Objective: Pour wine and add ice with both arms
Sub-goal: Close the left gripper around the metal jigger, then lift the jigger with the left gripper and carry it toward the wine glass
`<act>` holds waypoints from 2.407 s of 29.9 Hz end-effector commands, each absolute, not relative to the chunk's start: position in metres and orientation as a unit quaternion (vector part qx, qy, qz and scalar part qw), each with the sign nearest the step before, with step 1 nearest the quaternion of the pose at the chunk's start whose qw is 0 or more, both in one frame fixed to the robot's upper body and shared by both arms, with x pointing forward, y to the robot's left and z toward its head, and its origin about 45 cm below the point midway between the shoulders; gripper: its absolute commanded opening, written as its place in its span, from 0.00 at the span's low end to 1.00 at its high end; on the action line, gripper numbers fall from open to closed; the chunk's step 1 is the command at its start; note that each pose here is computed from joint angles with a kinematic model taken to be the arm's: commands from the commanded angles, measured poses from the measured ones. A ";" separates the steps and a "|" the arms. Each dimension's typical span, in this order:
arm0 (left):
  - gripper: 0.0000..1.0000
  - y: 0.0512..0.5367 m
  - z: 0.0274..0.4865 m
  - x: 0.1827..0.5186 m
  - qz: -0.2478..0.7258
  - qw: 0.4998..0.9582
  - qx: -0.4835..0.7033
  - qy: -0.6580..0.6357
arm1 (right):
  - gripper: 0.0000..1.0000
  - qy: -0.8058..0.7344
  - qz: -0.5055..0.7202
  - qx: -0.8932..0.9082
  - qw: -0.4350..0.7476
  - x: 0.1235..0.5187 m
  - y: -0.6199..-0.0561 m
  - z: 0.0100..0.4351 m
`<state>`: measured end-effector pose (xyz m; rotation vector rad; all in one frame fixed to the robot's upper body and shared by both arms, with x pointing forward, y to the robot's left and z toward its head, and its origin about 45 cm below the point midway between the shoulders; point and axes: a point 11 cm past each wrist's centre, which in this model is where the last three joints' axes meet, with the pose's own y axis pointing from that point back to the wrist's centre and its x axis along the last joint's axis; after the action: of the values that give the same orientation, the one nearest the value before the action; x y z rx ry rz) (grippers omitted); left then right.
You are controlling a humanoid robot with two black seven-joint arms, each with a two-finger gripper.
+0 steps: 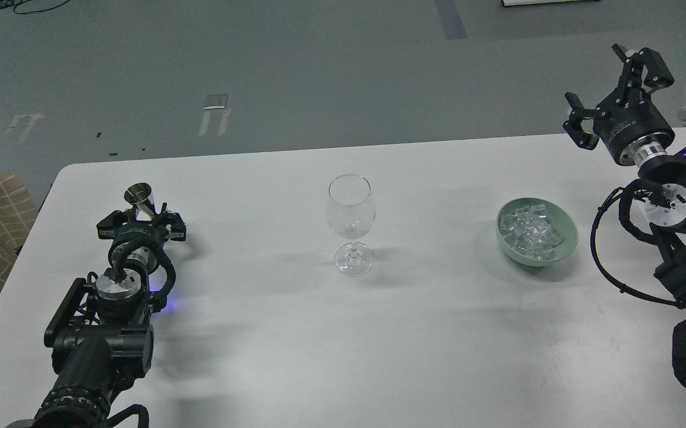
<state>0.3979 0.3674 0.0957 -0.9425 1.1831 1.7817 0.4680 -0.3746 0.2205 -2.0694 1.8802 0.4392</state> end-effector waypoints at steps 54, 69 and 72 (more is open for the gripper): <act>0.09 0.372 0.117 0.405 0.668 0.431 -0.418 0.440 | 1.00 0.659 0.147 -0.723 0.149 0.467 -0.381 0.224; 0.05 0.349 0.189 0.425 0.606 0.486 -0.474 0.415 | 1.00 0.662 0.143 -0.721 0.146 0.466 -0.386 0.225; 0.05 0.336 0.208 0.428 0.583 0.508 -0.477 0.417 | 1.00 0.662 0.144 -0.721 0.145 0.466 -0.386 0.224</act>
<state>0.4256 0.3460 0.1929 -1.1533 1.0082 1.4576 0.4668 -0.3860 0.2257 -2.0770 1.9034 0.4108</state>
